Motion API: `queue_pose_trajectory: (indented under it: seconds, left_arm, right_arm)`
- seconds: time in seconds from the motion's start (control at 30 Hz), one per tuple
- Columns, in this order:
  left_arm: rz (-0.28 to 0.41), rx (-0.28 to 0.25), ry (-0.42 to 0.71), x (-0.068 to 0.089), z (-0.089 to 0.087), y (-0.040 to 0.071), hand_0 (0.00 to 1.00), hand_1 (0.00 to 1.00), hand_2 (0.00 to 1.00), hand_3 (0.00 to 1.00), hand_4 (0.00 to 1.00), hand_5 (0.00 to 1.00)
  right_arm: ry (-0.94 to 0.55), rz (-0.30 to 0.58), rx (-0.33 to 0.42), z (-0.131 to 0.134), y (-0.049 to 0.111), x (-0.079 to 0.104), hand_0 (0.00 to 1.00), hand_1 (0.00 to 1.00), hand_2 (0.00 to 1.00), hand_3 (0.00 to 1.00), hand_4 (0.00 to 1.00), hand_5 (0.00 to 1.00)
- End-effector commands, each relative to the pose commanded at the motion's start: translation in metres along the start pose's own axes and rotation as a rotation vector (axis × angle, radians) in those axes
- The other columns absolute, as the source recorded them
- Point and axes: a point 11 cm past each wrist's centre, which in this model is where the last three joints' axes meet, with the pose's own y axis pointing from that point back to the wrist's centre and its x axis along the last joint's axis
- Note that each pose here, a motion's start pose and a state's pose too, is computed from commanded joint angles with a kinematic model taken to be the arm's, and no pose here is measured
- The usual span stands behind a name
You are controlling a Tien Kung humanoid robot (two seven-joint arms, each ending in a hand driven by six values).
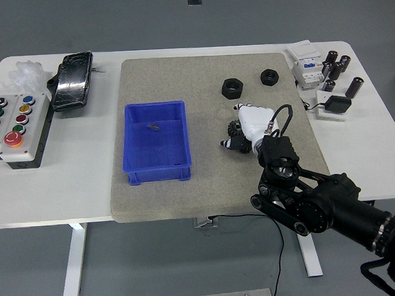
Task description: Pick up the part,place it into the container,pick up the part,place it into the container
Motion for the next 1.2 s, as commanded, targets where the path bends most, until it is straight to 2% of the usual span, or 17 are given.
queue_pose_trajectory:
  seconds: [0.13,0.17,0.33,0.37,0.53,0.57,0.73,0.8,0.97,1.1,1.2]
  left_arm:
    - [-0.001,0.0,-0.001,0.0,0.0,0.0,0.665,0.579,0.548,0.644,0.651,0.44]
    - [-0.001,-0.001,-0.002,-0.001,0.0,0.0,0.665,0.58,0.548,0.645,0.65,0.442]
    - [-0.004,-0.004,-0.005,-0.002,0.002,0.0,0.665,0.58,0.548,0.645,0.65,0.442]
    - [-0.004,-0.005,-0.005,-0.002,0.002,0.0,0.666,0.58,0.55,0.646,0.649,0.439]
    - [-0.004,-0.005,-0.006,-0.002,0.002,0.0,0.666,0.58,0.55,0.646,0.649,0.439]
    - [-0.004,-0.004,-0.006,-0.002,0.002,0.0,0.666,0.58,0.551,0.646,0.648,0.444]
    - [-0.004,-0.004,-0.006,-0.002,0.001,0.0,0.666,0.58,0.551,0.646,0.648,0.444]
    - [-0.004,-0.005,-0.007,-0.002,0.002,0.0,0.666,0.58,0.551,0.646,0.646,0.452]
    - [-0.006,-0.009,-0.007,-0.003,0.003,0.0,0.667,0.582,0.551,0.647,0.645,0.456]
    - [-0.006,-0.009,-0.006,-0.003,0.003,0.0,0.667,0.582,0.551,0.647,0.645,0.456]
    - [-0.005,-0.01,-0.005,-0.003,0.003,0.0,0.667,0.581,0.551,0.65,0.648,0.464]
  right_arm:
    - [-0.024,-0.003,-0.032,0.008,-0.003,-0.005,0.39,0.742,0.847,0.873,0.977,0.469]
    - [-0.034,-0.003,-0.039,0.009,-0.003,-0.006,0.364,0.666,0.722,0.794,0.75,0.352]
    - [-0.097,-0.007,-0.079,0.015,-0.005,-0.012,0.364,0.666,0.722,0.794,0.75,0.352]
    - [-0.107,-0.005,-0.082,0.015,-0.005,-0.013,0.315,0.564,0.537,0.657,0.459,0.199]
    - [-0.154,0.006,-0.098,0.016,-0.004,-0.017,0.315,0.564,0.537,0.657,0.459,0.199]
    - [-0.16,0.008,-0.1,0.016,-0.003,-0.018,0.313,0.519,0.403,0.548,0.447,0.08]
    - [-0.177,0.02,-0.095,0.016,-0.002,-0.021,0.313,0.519,0.403,0.548,0.447,0.08]
    - [-0.185,0.032,-0.087,0.015,-0.001,-0.02,0.313,0.511,0.381,0.508,0.412,0.043]
    - [-0.192,0.099,-0.038,0.005,0.003,-0.006,0.312,0.507,0.374,0.505,0.409,0.037]
    - [-0.188,0.172,0.044,-0.014,0.009,0.015,0.312,0.507,0.374,0.505,0.409,0.037]
    - [-0.184,0.219,0.131,-0.036,0.018,0.03,0.314,0.508,0.37,0.5,0.406,0.041]
